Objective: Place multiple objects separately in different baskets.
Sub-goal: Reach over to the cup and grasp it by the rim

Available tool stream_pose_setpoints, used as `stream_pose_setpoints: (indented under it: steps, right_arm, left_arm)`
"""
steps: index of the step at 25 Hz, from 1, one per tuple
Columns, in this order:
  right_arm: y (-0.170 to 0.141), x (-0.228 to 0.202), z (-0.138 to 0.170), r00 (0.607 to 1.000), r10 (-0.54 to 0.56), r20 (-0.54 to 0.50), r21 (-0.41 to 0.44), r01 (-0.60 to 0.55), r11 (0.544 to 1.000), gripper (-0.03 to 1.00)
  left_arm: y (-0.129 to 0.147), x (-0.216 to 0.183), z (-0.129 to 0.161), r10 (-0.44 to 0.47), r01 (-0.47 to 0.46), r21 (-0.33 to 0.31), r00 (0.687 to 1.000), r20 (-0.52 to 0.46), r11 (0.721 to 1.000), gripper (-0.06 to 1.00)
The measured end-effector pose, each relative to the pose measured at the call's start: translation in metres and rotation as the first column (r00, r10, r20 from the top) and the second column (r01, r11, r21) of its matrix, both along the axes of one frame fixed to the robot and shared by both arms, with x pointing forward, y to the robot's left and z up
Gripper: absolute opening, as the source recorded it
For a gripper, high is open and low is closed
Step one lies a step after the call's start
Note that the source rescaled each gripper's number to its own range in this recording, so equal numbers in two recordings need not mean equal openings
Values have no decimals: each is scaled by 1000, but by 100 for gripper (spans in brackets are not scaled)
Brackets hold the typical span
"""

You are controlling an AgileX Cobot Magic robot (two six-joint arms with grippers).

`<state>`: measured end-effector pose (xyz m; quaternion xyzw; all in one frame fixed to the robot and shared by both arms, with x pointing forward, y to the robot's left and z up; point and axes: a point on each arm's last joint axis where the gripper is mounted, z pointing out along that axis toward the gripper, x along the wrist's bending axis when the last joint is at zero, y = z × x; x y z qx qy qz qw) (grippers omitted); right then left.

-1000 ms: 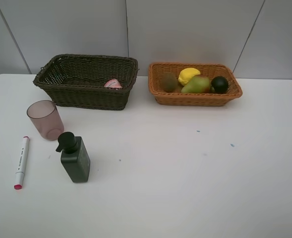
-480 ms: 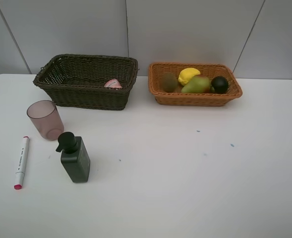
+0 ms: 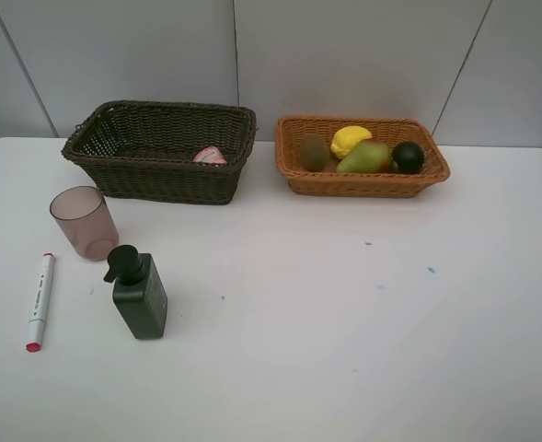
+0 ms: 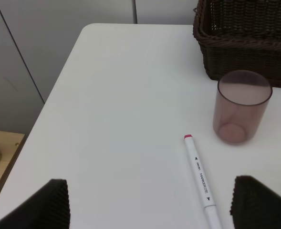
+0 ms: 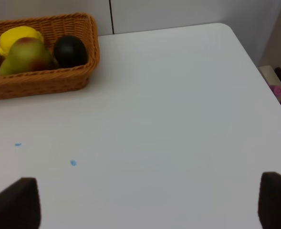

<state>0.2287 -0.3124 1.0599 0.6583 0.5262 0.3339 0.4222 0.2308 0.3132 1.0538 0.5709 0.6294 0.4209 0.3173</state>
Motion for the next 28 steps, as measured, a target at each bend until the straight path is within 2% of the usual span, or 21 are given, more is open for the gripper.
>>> stream_pose_setpoints:
  steps: [5,9,13,18,22,28]
  right_arm:
    - [0,0,0,1000,0,0,0,0,1000,100]
    - [0,0,0,1000,0,0,0,0,1000,100]
    - [0,0,0,1000,0,0,0,0,1000,100]
    - [0,0,0,1000,0,0,0,0,1000,100]
    - [0,0,0,1000,0,0,0,0,1000,100]
    - [0,0,0,1000,0,0,0,0,1000,100]
  left_arm:
    - [0,0,3,-2,2,2,1000,20,1000,89]
    - [-1,1,41,-12,10,12,992,129,1000,89]
    - [0,33,87,-13,12,8,998,59,1000,89]
    - [1,107,123,-30,27,-29,996,-88,999,89]
    - [2,165,118,-38,29,-45,978,-203,999,89]
    - [0,234,77,-70,32,-113,934,-349,993,89]
